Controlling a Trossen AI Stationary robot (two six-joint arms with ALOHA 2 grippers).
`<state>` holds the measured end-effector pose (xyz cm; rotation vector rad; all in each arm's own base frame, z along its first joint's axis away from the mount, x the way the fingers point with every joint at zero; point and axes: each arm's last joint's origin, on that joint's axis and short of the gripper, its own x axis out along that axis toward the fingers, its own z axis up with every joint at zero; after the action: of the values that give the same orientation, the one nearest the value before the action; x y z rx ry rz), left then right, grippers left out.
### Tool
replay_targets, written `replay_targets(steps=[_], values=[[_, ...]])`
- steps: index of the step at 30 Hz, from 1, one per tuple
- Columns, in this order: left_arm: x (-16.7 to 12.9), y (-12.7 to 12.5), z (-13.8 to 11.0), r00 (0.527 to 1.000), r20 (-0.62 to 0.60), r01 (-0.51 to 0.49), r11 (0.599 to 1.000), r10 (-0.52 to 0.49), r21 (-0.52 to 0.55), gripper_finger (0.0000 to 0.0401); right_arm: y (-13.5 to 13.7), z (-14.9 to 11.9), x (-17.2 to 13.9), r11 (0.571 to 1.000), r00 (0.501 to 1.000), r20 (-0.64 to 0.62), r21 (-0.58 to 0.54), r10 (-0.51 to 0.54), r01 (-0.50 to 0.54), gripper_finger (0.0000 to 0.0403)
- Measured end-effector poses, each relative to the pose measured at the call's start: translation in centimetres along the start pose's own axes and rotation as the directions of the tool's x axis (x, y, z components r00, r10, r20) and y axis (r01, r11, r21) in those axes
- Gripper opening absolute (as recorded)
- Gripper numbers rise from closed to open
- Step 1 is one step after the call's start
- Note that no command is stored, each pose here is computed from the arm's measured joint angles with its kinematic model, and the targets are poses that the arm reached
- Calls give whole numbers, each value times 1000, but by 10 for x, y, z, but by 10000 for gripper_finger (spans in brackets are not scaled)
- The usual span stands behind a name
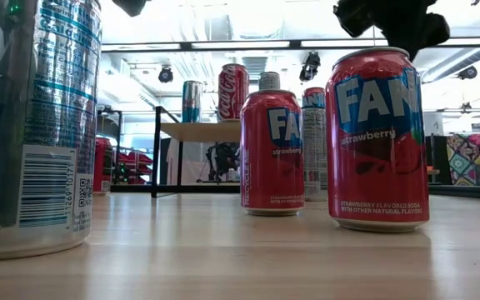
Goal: Place canned beverage on shelf
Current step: Put the bottom red soda can on the shelf
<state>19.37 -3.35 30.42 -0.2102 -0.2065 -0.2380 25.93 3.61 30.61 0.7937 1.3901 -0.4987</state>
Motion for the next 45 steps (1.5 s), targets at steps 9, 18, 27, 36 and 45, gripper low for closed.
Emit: replay_targets(steps=[9, 18, 27, 36, 45], values=[[10, -12, -13, 1000, -28, 3, 1000, -3, 5, 275, 17, -16, 7, 999, 996, -77, 25, 38, -37, 9], [12, -11, -16, 999, -34, -3, 1000, 3, 6, 275, 48, -36, -3, 994, 995, -28, 44, 96, -95, 9], [12, -11, -16, 999, -36, -1, 1000, 1, 6, 275, 82, -37, 5, 996, 996, -25, -4, 85, -85, 9], [12, -11, -16, 999, -38, 0, 1000, 1, 6, 275, 124, -36, 10, 987, 996, -42, -138, 82, -87, 9], [12, -11, -16, 999, -40, 1, 1000, 0, 17, 275, 153, -40, 25, 841, 998, -59, -538, 27, -55, 9]])
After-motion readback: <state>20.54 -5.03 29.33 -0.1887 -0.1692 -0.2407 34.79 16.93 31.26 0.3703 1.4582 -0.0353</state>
